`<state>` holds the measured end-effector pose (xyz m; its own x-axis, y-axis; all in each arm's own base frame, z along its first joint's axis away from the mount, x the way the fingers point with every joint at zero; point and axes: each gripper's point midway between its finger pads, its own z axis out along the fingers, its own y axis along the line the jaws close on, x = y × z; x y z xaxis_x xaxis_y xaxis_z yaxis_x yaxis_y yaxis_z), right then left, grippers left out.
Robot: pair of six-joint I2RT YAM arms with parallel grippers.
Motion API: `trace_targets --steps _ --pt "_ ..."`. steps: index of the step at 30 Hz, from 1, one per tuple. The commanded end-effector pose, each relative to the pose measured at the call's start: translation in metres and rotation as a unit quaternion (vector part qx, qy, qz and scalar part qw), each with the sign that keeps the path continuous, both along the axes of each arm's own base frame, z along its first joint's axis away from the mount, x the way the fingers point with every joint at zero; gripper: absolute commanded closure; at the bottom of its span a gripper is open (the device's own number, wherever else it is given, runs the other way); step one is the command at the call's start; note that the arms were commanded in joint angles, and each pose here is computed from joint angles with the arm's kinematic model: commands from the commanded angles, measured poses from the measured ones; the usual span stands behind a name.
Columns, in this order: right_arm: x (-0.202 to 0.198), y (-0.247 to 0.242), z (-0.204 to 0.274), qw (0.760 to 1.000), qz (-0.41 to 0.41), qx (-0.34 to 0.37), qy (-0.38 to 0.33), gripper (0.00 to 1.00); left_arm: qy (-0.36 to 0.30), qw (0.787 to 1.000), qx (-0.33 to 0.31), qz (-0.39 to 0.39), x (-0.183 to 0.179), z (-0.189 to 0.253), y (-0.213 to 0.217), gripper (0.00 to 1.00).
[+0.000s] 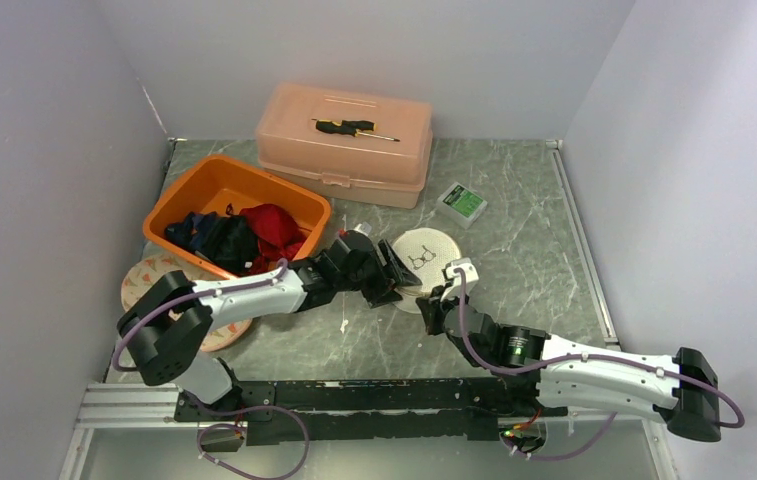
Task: Unzip the laundry bag and remove the bra
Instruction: Unzip the laundry bag at the center of the board.
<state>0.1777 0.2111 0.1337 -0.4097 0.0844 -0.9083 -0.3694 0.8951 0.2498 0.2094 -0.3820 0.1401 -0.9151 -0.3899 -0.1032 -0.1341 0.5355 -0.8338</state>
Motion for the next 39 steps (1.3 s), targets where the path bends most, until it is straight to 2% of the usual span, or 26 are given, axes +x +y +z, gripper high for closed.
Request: trace_targets --steps 1,7,11,12,16,22,26,31,35,39 --pt "0.003 0.003 0.020 0.999 -0.008 0.030 -0.012 1.00 -0.008 1.000 -0.022 0.020 0.015 0.010 -0.013 0.34" --pt "0.001 0.000 0.019 1.000 -0.005 0.026 -0.011 1.00 -0.024 0.999 -0.015 0.027 0.020 0.013 -0.008 0.63" --pt "0.000 -0.005 0.013 1.000 -0.007 0.015 -0.007 1.00 -0.043 0.999 -0.009 0.026 0.025 0.021 0.001 0.93" --pt "-0.001 -0.007 0.012 1.000 -0.009 0.013 -0.006 1.00 -0.044 0.999 -0.006 0.028 0.026 0.021 0.004 0.97" --pt "0.000 -0.017 0.009 1.000 -0.028 0.007 -0.003 1.00 -0.056 0.998 -0.010 0.027 0.033 0.029 0.016 0.97" --pt "0.017 -0.044 -0.002 0.995 -0.099 -0.009 0.023 1.00 -0.071 0.997 -0.011 -0.018 0.036 0.040 0.026 0.97" --pt "0.034 -0.062 -0.002 0.990 -0.132 0.020 0.037 1.00 -0.089 0.995 -0.017 -0.049 0.037 0.046 0.036 0.97" --pt "0.035 -0.049 0.038 0.996 -0.072 0.044 -0.025 1.00 -0.140 0.982 -0.016 -0.127 0.042 0.069 0.049 0.97" --pt "0.028 -0.037 0.065 0.997 -0.034 0.037 -0.060 1.00 -0.178 0.959 0.016 -0.219 0.044 0.094 0.044 0.95" --pt "0.013 -0.019 0.074 0.997 -0.010 0.025 -0.070 1.00 -0.190 0.945 0.046 -0.263 0.051 0.093 0.043 0.88"
